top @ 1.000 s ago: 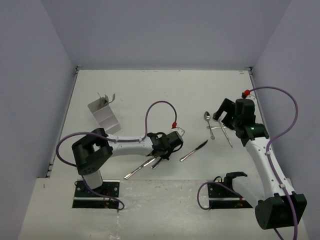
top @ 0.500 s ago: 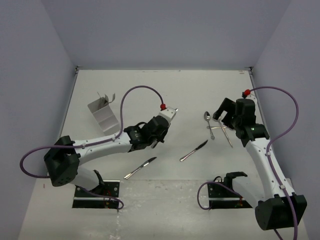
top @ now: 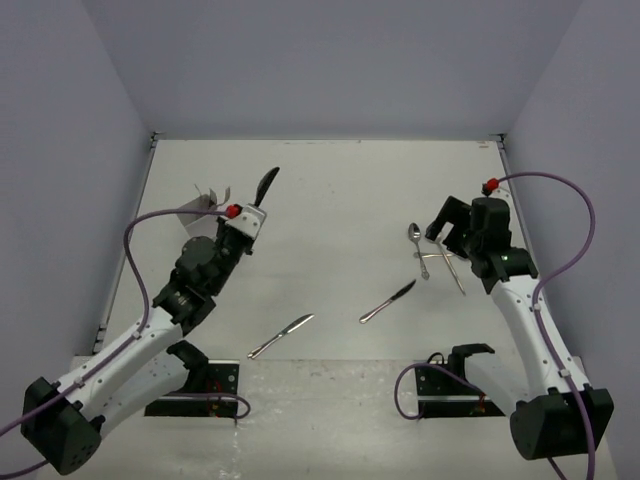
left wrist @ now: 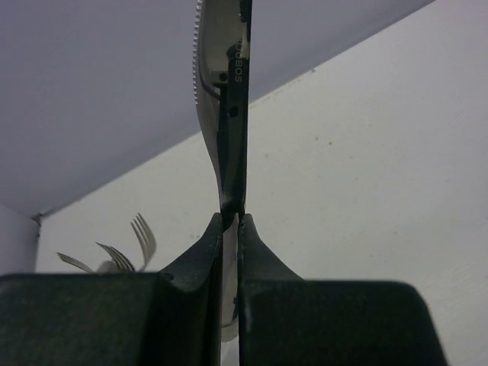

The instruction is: Sort the eating utensils into containers

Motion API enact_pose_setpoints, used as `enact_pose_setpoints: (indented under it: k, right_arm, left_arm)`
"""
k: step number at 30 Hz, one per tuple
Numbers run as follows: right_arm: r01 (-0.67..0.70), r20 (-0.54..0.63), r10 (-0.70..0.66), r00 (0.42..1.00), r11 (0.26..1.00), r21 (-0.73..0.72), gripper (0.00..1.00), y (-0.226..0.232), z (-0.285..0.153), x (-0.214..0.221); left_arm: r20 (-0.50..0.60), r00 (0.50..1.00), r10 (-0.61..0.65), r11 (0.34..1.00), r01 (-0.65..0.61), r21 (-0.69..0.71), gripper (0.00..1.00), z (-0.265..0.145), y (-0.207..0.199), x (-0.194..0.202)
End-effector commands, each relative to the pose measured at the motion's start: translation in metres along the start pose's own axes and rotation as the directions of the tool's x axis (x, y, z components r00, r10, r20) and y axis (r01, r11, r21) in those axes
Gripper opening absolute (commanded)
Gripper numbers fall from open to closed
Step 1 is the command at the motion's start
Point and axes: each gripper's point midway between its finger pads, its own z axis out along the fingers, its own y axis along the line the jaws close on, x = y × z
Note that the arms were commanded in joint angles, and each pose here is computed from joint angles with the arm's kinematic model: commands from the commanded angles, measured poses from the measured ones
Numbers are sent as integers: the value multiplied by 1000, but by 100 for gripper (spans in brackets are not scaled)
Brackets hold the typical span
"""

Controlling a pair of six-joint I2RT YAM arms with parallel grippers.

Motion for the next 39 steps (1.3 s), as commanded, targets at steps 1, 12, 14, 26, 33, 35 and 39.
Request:
enact_pose_setpoints:
  k: [1,12,14,26,33,35,39]
  right_arm:
    - [17,36,-17,999,1000,-10,99,4,2,-12]
    - [30,19,-31,999,997,67,99,-6,7,-15]
    - [33,15,-34,999,996,86,99,-6,7,-20]
    - [42,31,-48,998,985,165,99,-21,6,-22]
    - [45,49,-53,997,986,162,99,-20,3,-26]
    - [42,51,-51,997,987,157,99,-19,2,-27]
    - [50,55,-59,997,986,157,99,-20,3,-27]
  left_arm:
    - [196,957,215,975,-222,12,0,0,22,-37]
    - [154,950,270,928,-300,223,0,15,83,17]
    - [143,953,267,924,-296,243,0,20,82,27]
    - [91,976,196,969,-207,136,0,21,99,51]
    - [8,988,152,978,-151,141,0,23,107,86]
    - [-18,990,137,983,-134,123,0,22,114,95]
    - [-22,996,89,985,-85,148,0,23,116,97]
